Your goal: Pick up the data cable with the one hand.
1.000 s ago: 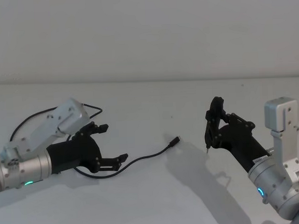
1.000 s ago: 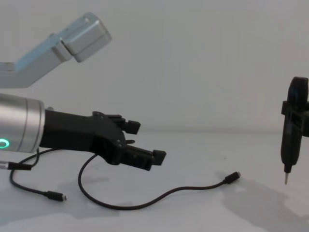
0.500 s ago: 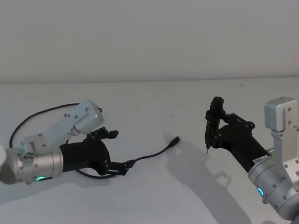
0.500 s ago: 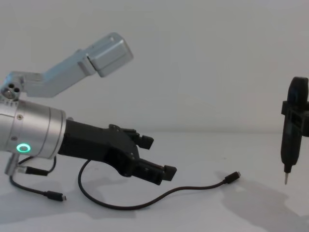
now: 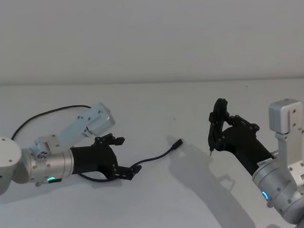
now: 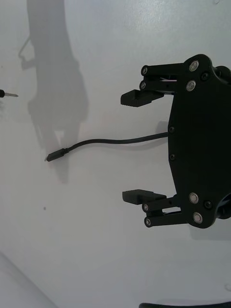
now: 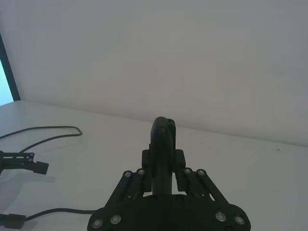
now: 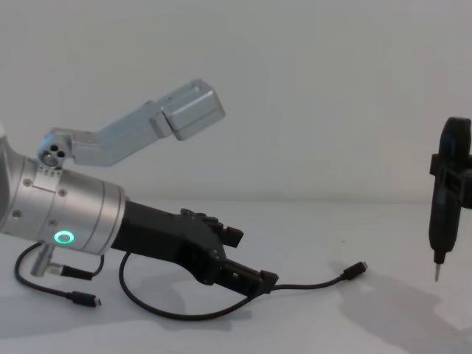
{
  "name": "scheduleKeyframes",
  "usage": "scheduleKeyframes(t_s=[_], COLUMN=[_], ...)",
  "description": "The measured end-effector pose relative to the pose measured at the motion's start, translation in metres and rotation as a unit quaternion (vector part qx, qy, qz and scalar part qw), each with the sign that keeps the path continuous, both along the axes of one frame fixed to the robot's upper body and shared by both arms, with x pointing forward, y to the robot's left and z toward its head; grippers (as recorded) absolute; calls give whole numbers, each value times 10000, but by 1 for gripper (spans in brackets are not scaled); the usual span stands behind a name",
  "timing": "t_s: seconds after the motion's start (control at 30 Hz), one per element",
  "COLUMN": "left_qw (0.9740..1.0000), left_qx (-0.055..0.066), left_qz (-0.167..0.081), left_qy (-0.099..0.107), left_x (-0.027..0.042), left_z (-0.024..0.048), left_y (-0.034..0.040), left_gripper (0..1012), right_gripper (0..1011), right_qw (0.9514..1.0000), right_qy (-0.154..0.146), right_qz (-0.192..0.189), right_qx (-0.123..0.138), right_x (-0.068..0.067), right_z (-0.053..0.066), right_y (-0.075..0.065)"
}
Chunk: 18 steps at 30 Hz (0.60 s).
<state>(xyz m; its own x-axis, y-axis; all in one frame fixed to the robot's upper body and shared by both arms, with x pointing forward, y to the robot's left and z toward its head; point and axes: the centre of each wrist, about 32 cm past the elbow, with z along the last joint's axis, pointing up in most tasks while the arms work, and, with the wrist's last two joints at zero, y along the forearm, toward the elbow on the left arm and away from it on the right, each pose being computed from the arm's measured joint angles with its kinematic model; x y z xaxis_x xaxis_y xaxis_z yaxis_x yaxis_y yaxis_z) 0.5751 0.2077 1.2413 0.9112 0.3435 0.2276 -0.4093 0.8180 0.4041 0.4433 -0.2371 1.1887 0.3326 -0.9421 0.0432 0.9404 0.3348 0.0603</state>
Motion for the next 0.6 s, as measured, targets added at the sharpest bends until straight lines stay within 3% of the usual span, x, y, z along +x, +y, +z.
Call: scheduleKeyframes(t_s=[0.6], left_qw=[9992], left_qx=[-21], left_qz=[226], left_qy=[334], left_x=[142], left_z=[-41], left_y=[-149], left_gripper=[1001], right_gripper=[275], right_qw=[10000], right_qy=[-1], right_qz=[0], right_qx=[0], right_x=[0], right_z=[0], right_y=[0])
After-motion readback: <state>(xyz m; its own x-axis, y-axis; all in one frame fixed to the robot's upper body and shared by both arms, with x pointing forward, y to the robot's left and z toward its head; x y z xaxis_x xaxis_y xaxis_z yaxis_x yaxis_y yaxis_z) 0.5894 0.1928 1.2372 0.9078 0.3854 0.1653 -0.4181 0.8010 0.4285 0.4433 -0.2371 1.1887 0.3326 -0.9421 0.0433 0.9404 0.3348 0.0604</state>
